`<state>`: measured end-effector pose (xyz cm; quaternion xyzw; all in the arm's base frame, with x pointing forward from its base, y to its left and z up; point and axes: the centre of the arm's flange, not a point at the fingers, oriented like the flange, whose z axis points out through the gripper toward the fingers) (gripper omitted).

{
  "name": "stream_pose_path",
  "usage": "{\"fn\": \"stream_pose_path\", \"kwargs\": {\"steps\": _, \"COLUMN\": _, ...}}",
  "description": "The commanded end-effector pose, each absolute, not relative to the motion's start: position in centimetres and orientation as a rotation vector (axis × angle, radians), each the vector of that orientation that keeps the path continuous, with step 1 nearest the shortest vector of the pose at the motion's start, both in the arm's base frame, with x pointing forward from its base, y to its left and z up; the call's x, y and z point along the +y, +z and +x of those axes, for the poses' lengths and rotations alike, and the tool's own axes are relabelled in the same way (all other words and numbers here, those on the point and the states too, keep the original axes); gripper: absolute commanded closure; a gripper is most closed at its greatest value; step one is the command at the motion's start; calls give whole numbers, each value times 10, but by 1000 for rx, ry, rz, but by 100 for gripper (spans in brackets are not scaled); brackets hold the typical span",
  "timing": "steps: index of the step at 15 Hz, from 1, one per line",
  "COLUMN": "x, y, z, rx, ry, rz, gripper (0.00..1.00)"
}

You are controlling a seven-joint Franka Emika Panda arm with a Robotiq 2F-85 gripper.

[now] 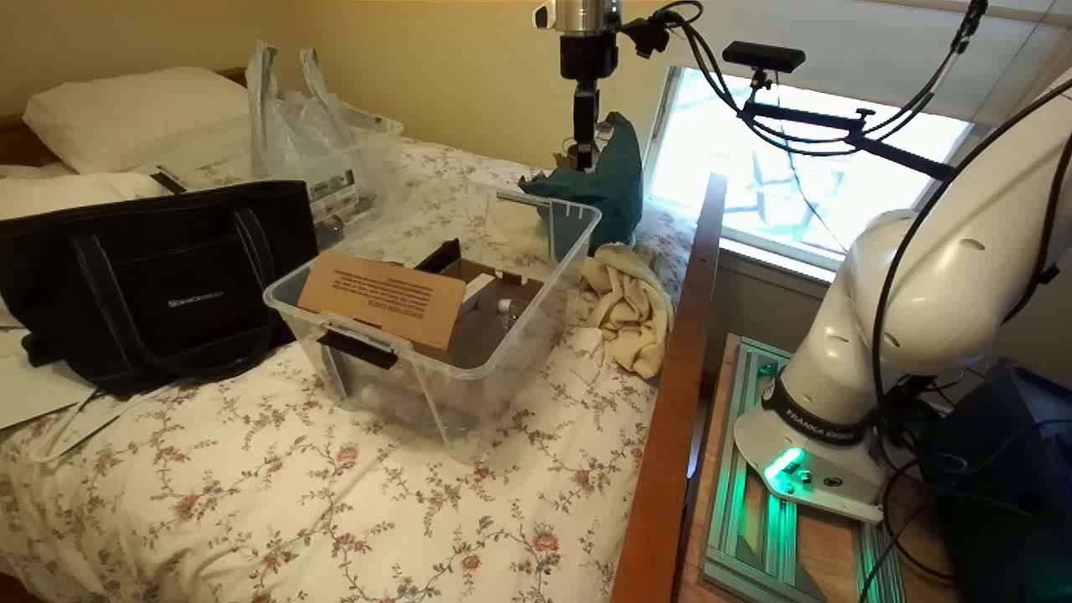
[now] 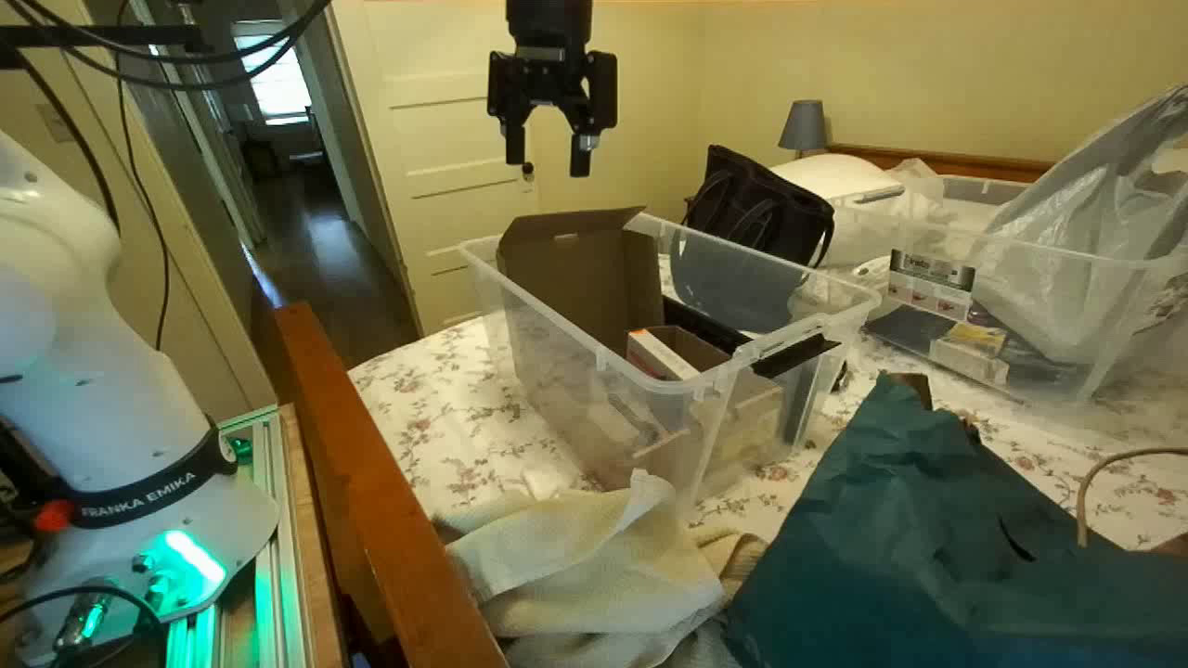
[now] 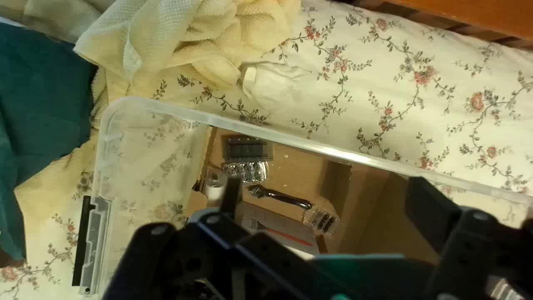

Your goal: Remove the white box from the clear container and place it on the bed.

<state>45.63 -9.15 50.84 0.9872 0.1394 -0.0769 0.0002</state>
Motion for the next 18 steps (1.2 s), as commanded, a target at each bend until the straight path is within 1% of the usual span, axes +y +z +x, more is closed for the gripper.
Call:
{"fn": "stream_pose_path", "kwargs": {"steps": 1, "x": -92, "y": 508, "z": 456, "rx": 438, "ry": -241, "rz": 3101, "gripper": 0}}
{"fn": "stream_pose_path", "kwargs": {"steps": 5, "x": -92, "y": 508, "z": 456, "rx": 438, "ry": -241, "rz": 3101, "gripper": 0}}
{"fn": "stream_pose_path", "kwargs": {"steps": 7, "x": -88, "y": 507, "z": 481, "rx": 223, "ry": -298, "rz": 3168, "gripper": 0}}
{"fn": "stream_pose_path", "kwargs": {"steps": 11, "x": -76, "y": 499, "z": 525, "rx": -103, "ry": -234, "rz": 3245, "gripper": 0}}
{"fn": "stream_pose_path", "kwargs": {"steps": 13, "x": -71, "y": 492, "z": 545, "rx": -268, "ry": -160, "rz": 3259, "gripper": 0}}
{"fn": "stream_pose_path", "kwargs": {"steps": 18, "x": -63, "y": 469, "z": 586, "rx": -603, "ry": 168, "rz": 3177, "gripper": 0}}
